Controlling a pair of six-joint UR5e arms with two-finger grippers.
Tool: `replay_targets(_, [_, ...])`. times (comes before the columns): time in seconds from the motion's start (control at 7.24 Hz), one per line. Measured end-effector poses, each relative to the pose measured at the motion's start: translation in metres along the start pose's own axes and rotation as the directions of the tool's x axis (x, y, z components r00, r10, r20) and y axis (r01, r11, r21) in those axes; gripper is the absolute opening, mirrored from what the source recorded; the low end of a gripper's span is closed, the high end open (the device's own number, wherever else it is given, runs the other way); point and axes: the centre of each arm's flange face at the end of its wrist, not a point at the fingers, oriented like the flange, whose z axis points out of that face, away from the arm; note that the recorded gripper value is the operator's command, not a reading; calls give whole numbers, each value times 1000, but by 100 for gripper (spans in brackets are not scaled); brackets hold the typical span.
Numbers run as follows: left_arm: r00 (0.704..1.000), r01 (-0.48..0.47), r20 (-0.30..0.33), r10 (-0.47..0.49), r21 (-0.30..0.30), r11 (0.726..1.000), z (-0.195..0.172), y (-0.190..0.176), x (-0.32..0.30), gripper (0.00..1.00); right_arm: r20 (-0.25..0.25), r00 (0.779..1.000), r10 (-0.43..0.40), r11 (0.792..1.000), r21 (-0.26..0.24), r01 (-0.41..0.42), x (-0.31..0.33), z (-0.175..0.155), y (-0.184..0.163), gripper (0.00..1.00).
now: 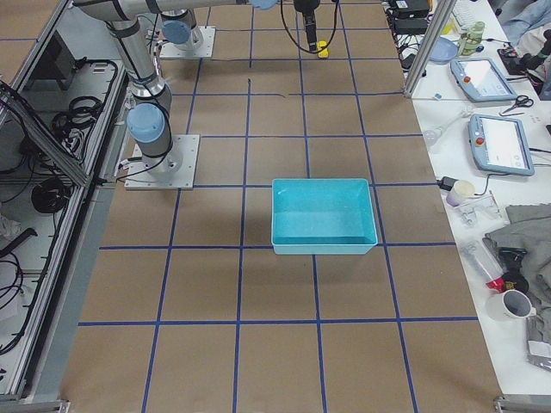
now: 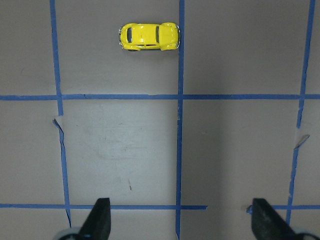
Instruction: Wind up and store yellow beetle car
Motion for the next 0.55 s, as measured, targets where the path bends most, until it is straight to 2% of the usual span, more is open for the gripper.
replay_targets(0.28, [999, 39, -5, -38, 35, 999, -1, -9, -7, 100, 1, 1000, -4, 1000, -1, 4, 0, 1, 0, 100])
replay_targets(0.41, [995, 98, -8, -98, 70, 993, -2, -15, -9, 100, -1, 1000, -4, 1000, 1, 4, 0, 1, 0, 100])
replay_targets(0.55, [975, 223, -19, -223, 88, 971, -1, -20, -11, 100, -3, 1000, -5, 1000, 3, 5, 0, 0, 0, 100])
